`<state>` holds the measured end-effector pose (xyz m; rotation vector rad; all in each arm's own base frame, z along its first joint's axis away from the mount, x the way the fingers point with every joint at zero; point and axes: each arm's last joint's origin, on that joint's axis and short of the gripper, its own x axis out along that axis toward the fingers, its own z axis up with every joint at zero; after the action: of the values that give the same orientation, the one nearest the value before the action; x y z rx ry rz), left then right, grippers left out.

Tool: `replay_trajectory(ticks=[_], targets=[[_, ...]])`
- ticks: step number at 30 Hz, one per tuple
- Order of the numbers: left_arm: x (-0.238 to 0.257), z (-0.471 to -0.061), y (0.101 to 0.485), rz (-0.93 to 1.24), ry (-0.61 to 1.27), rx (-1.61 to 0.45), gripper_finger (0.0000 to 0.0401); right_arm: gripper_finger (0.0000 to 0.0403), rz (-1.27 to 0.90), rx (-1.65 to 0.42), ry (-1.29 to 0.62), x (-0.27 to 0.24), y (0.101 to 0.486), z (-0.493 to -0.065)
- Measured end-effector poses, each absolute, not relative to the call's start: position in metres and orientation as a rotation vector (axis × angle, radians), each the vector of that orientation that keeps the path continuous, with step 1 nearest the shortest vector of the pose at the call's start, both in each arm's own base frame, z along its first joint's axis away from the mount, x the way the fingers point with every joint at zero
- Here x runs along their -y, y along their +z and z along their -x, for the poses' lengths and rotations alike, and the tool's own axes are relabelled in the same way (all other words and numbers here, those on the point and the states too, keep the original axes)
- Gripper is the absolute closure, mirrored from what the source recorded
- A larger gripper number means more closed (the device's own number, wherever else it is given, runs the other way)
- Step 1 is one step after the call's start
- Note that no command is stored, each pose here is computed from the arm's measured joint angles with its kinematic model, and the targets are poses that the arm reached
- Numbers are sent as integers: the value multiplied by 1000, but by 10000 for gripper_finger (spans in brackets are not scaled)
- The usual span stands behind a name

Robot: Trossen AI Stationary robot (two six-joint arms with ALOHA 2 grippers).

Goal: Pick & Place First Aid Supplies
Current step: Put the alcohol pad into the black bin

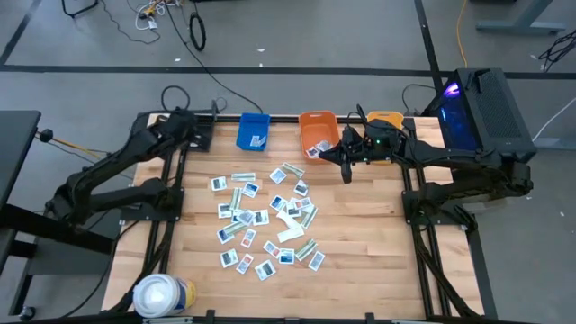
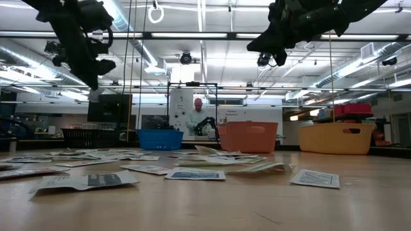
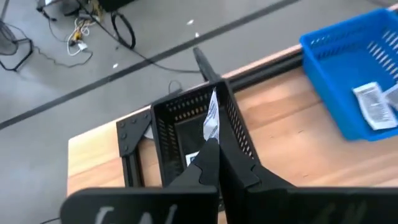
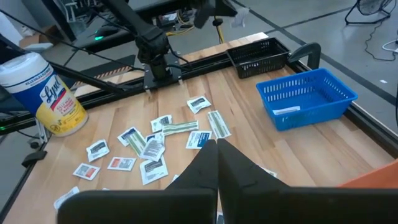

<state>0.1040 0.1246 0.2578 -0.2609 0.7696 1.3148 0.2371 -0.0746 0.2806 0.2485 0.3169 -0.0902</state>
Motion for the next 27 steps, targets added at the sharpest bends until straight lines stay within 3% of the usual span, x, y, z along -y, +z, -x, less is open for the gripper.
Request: replay_trajectory(ticks=[27], targets=[[-160, -136, 199, 219, 1284, -1179, 401, 403, -275, -316, -94, 75, 281, -237]])
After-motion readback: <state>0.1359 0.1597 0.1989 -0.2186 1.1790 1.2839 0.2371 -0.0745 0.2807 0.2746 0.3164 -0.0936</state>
